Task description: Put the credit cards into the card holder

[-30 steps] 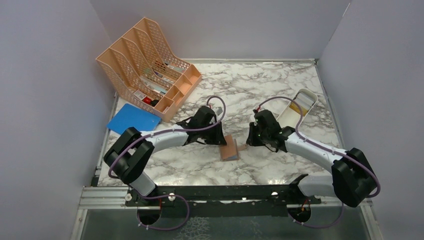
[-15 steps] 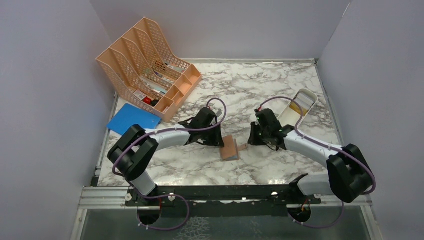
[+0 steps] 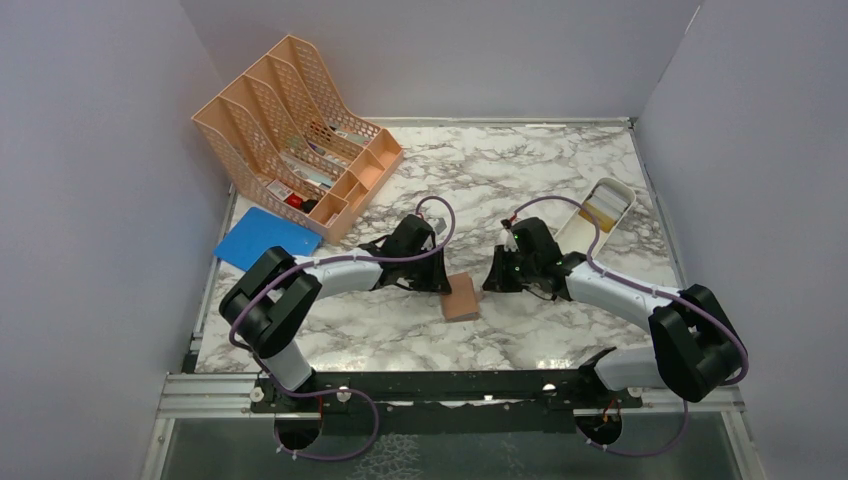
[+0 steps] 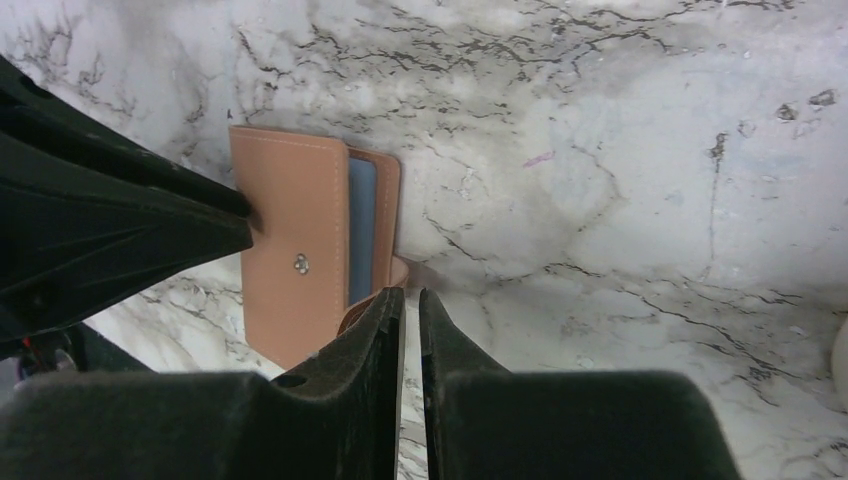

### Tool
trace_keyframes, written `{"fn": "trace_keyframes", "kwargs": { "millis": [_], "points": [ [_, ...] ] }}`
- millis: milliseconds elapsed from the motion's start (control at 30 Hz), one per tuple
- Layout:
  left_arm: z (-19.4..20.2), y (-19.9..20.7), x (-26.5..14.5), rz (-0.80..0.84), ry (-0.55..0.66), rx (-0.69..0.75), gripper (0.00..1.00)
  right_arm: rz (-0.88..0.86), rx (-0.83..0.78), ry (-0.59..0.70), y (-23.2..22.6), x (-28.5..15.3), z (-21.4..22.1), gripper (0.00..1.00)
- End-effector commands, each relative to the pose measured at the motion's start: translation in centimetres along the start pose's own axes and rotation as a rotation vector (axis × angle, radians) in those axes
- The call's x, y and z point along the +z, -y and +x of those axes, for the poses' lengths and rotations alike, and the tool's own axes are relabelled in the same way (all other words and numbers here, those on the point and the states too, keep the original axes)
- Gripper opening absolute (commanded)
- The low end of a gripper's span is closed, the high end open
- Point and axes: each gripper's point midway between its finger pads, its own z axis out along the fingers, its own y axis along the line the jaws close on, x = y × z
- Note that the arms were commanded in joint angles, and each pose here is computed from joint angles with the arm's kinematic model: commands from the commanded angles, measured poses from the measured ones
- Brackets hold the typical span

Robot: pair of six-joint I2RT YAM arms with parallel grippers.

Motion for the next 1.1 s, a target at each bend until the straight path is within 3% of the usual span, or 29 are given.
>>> {"fn": "trace_keyframes", "kwargs": {
  "millis": [0,767,1067],
  "points": [
    [0.7,-0.3,0.7,0.016,-0.017,0.015,0.21,-0.091,0.009,0.006,-1.5,-0.2,-0.1,0.15],
    [2.2,-1.7,1.9,0.012,-0.044,-0.011,0.2,-0.233,0.063,-0.039,-3.7,0.6,1.2,0.14],
    [1.9,-0.6,1.5,0.051,-0.04,-0.014,0.2,-0.21,0.067,-0.044,-3.1,0.1,2.1,0.15]
  ]
}}
